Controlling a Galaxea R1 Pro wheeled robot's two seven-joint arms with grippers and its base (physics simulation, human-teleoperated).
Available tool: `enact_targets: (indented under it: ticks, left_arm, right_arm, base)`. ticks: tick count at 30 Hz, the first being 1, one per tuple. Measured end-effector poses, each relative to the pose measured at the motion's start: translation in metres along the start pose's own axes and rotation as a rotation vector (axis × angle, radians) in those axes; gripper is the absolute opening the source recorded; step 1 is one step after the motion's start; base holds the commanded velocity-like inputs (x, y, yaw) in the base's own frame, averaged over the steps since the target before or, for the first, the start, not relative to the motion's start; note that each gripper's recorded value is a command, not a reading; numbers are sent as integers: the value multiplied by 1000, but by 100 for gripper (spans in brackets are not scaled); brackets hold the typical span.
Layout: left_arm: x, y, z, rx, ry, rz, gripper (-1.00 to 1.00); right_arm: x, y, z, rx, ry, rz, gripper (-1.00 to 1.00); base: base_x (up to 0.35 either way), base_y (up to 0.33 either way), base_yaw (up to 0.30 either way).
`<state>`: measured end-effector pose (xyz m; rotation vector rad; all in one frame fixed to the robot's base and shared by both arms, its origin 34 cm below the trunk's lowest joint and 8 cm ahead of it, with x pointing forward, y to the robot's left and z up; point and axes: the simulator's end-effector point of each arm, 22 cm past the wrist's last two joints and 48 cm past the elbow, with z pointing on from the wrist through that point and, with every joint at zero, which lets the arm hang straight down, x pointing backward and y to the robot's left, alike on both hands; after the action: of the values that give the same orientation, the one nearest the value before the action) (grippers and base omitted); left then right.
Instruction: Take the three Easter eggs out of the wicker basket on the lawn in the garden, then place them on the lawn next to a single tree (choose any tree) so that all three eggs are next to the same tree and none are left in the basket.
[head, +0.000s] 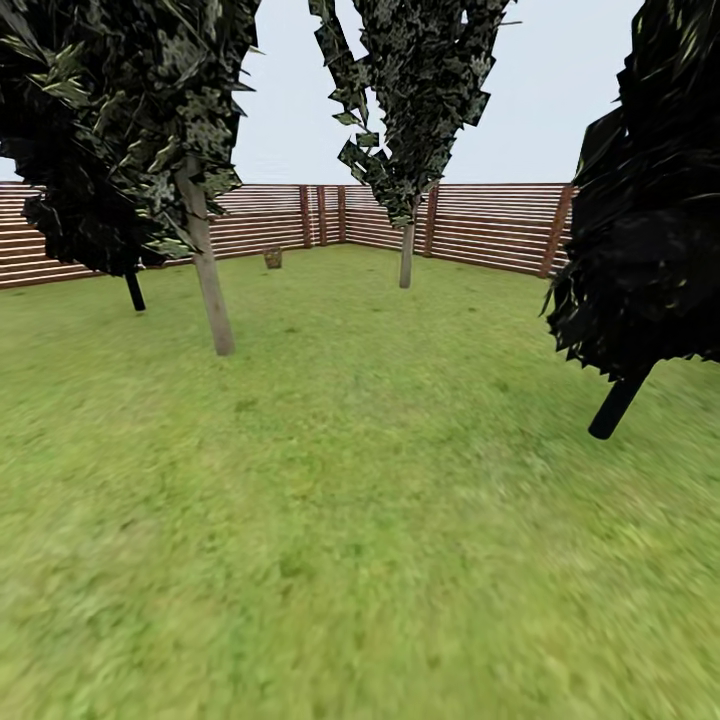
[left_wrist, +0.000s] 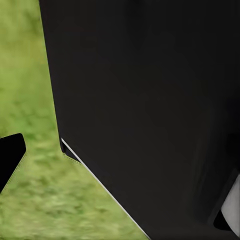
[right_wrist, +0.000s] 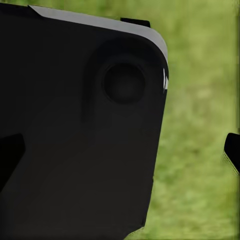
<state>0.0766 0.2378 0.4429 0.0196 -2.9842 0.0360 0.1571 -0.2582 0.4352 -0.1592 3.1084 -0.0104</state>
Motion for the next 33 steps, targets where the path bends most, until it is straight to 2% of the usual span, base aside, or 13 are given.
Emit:
enact_targets:
  ticks: [33]
  left_arm:
    - [0,0,0,0,0,0,100]
  right_arm:
    - [0,0,0,0,0,0,100]
  base:
    - [325,0,0]
